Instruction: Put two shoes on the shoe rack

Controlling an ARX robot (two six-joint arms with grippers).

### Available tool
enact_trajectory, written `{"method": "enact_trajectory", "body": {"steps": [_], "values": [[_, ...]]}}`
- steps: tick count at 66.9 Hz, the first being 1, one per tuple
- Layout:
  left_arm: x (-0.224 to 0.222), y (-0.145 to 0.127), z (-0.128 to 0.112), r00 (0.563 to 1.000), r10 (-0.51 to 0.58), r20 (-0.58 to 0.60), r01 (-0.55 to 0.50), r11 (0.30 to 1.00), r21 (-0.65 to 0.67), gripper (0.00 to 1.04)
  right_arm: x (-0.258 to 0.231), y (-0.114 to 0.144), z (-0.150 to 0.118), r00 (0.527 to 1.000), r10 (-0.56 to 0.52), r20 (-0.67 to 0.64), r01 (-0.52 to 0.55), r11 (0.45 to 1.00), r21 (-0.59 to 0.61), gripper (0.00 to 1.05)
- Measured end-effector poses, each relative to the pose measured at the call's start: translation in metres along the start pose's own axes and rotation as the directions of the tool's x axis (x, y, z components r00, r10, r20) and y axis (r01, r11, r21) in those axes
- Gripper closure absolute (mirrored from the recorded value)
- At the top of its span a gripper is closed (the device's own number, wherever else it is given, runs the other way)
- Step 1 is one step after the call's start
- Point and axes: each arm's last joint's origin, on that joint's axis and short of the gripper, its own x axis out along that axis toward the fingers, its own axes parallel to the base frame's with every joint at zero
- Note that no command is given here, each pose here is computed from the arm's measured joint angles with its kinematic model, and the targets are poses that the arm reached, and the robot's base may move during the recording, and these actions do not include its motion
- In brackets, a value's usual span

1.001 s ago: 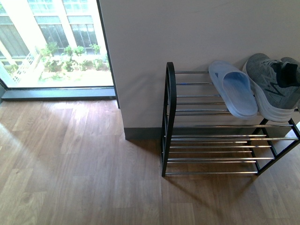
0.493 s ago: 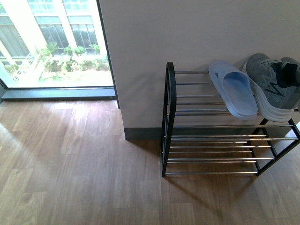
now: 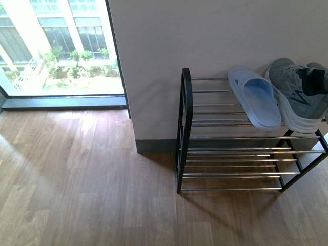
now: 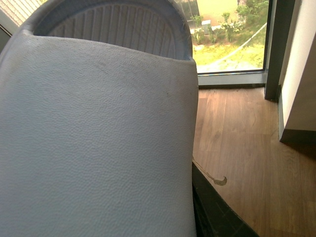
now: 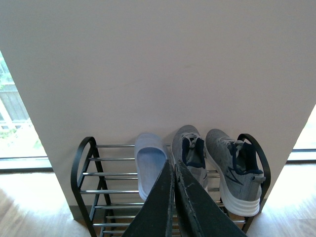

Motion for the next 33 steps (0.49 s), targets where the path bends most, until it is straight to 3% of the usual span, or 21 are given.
{"method": "enact_trajectory", "body": {"steps": [33], "values": [[0.0, 0.0, 0.0, 1.0, 0.0, 0.0, 0.0, 1.0, 0.0, 1.03, -0.0101, 0.0, 0.0, 1.0, -0.001, 0.001, 0.001, 1.0, 0.0, 1.03]]}}
